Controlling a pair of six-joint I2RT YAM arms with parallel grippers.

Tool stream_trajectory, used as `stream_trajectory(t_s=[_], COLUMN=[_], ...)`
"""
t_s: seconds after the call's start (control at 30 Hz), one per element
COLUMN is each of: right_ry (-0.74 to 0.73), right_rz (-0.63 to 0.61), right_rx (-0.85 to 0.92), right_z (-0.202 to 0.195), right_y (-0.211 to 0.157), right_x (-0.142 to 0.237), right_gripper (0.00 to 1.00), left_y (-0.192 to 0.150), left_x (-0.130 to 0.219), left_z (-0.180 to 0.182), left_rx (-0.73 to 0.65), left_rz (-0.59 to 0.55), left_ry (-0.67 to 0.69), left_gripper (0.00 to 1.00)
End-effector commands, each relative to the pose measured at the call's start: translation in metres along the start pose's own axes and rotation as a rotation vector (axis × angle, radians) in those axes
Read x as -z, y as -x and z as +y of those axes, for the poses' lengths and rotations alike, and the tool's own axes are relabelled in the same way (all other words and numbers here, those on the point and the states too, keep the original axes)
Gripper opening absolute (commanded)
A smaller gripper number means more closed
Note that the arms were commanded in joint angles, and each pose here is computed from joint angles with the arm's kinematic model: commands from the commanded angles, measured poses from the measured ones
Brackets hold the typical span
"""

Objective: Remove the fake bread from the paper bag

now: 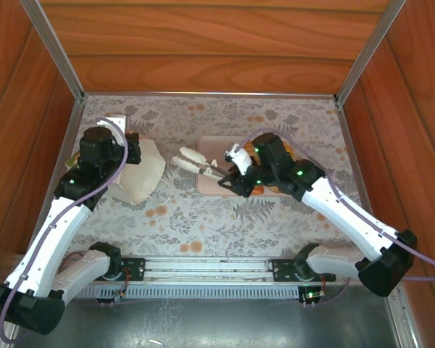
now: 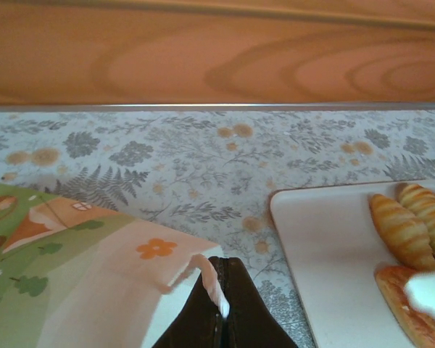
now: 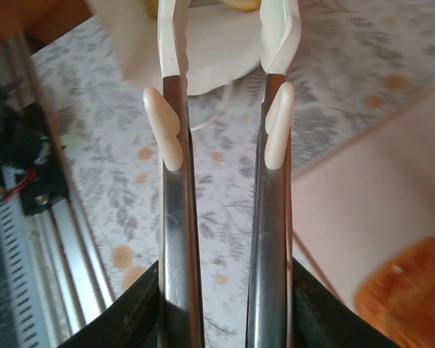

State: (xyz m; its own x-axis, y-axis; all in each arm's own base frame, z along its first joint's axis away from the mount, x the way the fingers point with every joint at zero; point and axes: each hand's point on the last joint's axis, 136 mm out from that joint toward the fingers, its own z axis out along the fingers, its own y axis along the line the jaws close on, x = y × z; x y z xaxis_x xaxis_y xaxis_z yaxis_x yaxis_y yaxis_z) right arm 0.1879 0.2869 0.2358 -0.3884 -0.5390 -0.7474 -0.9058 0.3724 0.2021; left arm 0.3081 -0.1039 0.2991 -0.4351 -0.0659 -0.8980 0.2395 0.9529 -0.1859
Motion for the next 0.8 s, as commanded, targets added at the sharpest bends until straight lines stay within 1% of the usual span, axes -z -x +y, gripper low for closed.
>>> stream_trajectory(t_s=[0.0,0.13,0.23,0.37,0.43,0.5,0.6,0.67,0.77], right_ry=[0.124,0.141,0.118,0.048,0.031,0.000,-0.109,-0.162,-0.202], right_rz=[-0.030,0.043,0.070,0.101,0.149,0.183,0.186,0.173,0.170], right_rx=[0.102,0.143,0.201,0.224,0.222,0.257,0.302,0.299,0.279], right_z=[0.030,0.042,0.051,0.055,0.060,0.068,0.071,0.068,0.063], right_y=[0.013,0.009,0.014,0.028,0.029,0.031,0.038,0.041,0.043], right_x=[-0.024,-0.058,-0.086,-0.124,-0.146,-0.166,-0.184,-0.190,-0.192], right_gripper=[0.40,0.38,0.38,0.36,0.36,0.36,0.37,0.39,0.41], left_y=[0.013,0.009,0.001,-0.007,-0.009,-0.009,-0.008,-0.007,-0.006], left_x=[0.008,0.017,0.028,0.049,0.056,0.061,0.062,0.059,0.052], left_z=[-0.017,-0.023,-0.019,0.001,0.011,0.018,0.021,0.021,0.017], left_rx=[-0.041,-0.040,-0.032,0.001,0.020,0.031,0.035,0.036,0.032], left_rz=[-0.019,0.002,0.019,-0.008,-0.022,-0.033,-0.038,-0.029,-0.005], left_ry=[-0.081,-0.114,-0.096,0.003,0.055,0.094,0.116,0.117,0.096], left_gripper=[0.00,0.00,0.00,0.00,0.00,0.00,0.00,0.00,0.00])
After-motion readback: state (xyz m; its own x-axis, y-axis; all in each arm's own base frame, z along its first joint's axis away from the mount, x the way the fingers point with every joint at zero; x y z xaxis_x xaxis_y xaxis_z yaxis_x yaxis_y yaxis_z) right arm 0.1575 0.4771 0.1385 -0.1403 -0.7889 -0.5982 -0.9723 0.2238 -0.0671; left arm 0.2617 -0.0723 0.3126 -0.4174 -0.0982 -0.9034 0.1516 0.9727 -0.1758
